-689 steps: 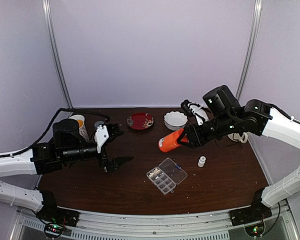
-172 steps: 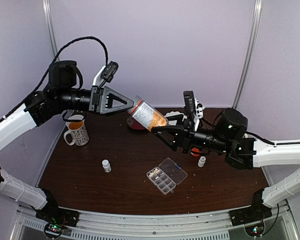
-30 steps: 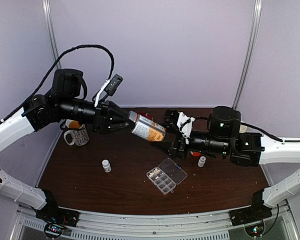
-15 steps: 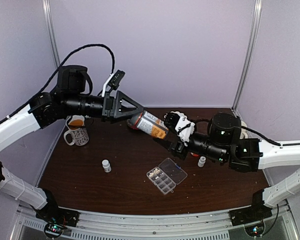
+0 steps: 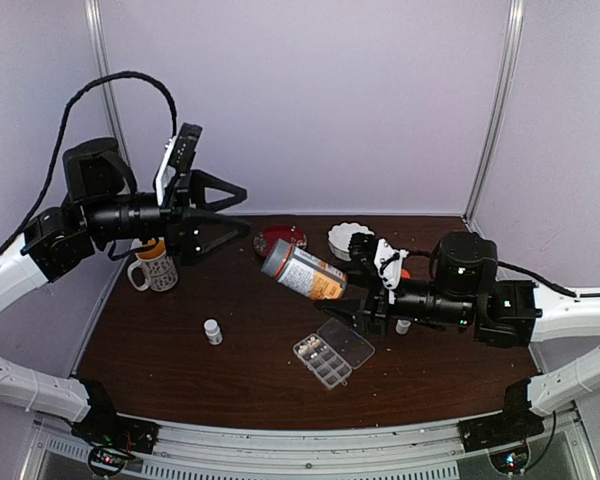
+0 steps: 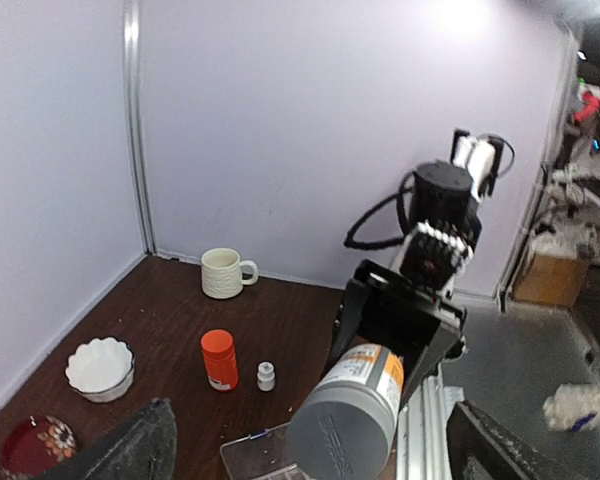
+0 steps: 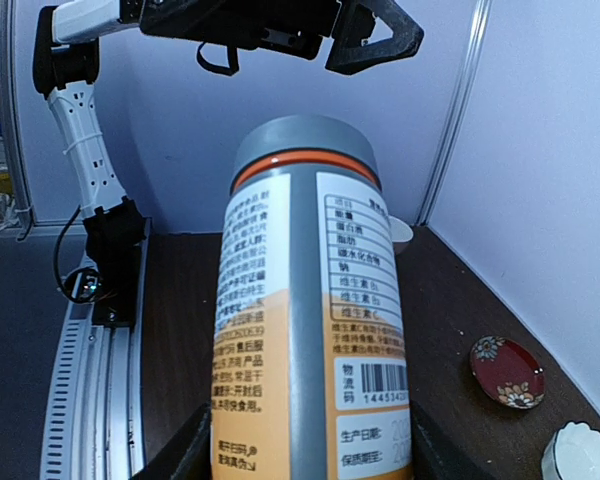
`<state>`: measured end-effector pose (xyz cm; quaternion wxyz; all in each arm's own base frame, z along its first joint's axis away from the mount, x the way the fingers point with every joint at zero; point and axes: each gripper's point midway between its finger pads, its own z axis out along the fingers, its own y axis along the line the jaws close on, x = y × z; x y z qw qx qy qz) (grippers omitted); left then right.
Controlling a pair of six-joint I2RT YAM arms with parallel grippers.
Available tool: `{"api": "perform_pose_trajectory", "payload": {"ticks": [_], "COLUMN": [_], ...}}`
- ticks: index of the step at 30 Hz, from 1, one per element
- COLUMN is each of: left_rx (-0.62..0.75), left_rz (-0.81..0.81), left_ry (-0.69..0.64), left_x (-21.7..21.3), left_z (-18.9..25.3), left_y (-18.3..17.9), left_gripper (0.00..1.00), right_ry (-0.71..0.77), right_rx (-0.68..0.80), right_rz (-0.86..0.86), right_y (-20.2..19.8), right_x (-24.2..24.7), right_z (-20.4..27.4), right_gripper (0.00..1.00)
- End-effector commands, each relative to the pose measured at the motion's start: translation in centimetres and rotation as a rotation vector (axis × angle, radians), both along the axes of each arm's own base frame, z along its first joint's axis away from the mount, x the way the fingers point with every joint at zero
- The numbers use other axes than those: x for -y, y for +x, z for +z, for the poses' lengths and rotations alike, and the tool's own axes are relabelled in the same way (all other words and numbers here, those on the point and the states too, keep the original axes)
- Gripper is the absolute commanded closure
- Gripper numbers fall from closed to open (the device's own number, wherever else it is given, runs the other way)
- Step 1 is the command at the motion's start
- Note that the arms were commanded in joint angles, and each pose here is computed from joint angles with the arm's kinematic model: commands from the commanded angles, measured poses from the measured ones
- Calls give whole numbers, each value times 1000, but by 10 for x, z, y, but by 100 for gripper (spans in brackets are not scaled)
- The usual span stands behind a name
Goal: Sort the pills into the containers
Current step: Unscrew the lid of the pill bottle from the pill bottle.
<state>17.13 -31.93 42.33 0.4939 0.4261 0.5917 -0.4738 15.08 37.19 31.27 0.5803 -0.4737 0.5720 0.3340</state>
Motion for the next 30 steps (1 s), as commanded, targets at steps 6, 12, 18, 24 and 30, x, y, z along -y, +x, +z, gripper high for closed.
{"api": "perform_pose_trajectory", "payload": {"ticks": [6, 12, 18, 24, 30], "left_rx": [799, 878, 838, 825, 845], "left_rz": [-224, -350, -431, -478, -448], "left_ry": [158, 181, 186, 191, 219], "left_x": [-9, -5, -4, -3, -1], "left_z": [-42, -64, -69, -76, -77], "left_y": [-38, -53, -64, -72, -65], "left_gripper": [3, 2, 5, 7, 13], "right_ry": [11, 16, 22, 15, 13], "right_rx": [-193, -217, -216, -222, -221], "right_rz": [241, 278, 282, 296, 302], "right_y": [-34, -38, -36, -36, -36], "right_x": [-13, -20, -25, -30, -33], "right_z": [9, 10, 13, 13, 13], "right_gripper": [100, 99, 98, 98, 98]}}
